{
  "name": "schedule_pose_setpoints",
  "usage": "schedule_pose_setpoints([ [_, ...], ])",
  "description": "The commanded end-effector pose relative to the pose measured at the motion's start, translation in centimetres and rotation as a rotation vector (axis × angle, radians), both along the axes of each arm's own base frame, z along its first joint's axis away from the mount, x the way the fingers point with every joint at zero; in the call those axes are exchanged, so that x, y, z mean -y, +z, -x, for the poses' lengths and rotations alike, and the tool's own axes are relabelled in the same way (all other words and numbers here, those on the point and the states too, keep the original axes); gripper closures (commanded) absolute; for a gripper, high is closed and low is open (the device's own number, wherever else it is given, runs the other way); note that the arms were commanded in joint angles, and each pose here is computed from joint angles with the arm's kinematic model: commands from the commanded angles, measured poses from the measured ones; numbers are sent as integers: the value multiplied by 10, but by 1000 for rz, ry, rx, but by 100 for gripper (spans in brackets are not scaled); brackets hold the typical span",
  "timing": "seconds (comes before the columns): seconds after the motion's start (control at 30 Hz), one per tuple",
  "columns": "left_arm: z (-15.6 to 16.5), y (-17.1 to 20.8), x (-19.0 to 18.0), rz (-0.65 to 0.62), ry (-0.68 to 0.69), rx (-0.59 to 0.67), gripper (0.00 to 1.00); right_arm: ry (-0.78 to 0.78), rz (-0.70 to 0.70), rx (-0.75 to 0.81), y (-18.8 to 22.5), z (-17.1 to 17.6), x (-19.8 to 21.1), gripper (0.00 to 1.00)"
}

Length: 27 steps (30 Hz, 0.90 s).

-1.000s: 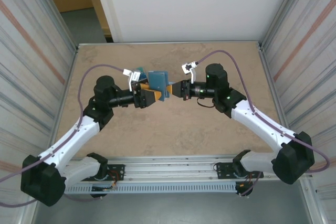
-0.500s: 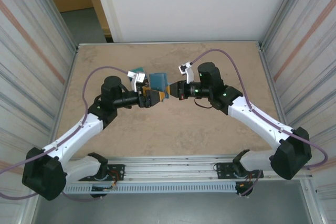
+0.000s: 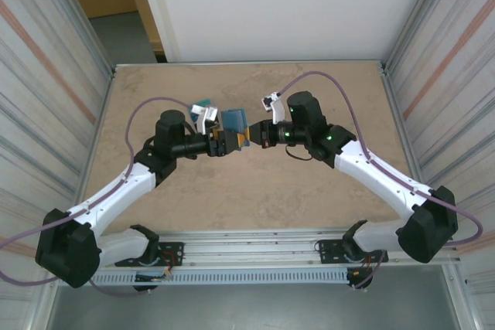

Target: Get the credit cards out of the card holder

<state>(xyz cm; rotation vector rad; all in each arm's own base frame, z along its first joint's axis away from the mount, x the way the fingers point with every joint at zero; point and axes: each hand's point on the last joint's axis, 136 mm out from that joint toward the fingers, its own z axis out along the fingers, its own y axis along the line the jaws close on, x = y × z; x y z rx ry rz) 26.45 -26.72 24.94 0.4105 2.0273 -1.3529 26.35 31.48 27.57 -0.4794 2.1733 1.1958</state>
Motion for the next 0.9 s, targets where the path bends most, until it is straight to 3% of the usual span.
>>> schedule_pose_setpoints([
  [0.0,-2,14,2,5,2,50,14,-1,5,67,20,-2,-3,100],
  [0.07,-4,12,1,0,14,42,15,-7,23,76,21,-1,-2,100],
  [0.17,-4,10,2,3,13,37,26,-9,42,85,23,1,-2,100],
  [0.33,-4,13,3,12,7,39,30,-11,48,88,22,2,-2,100],
  [0.67,-2,14,-3,1,31,43,32,-31,34,109,32,5,5,100],
  [0.83,1,20,-2,23,9,64,43,-30,13,110,36,6,6,100],
  [0.87,3,21,-1,33,-2,69,45,-24,2,107,36,6,6,94],
])
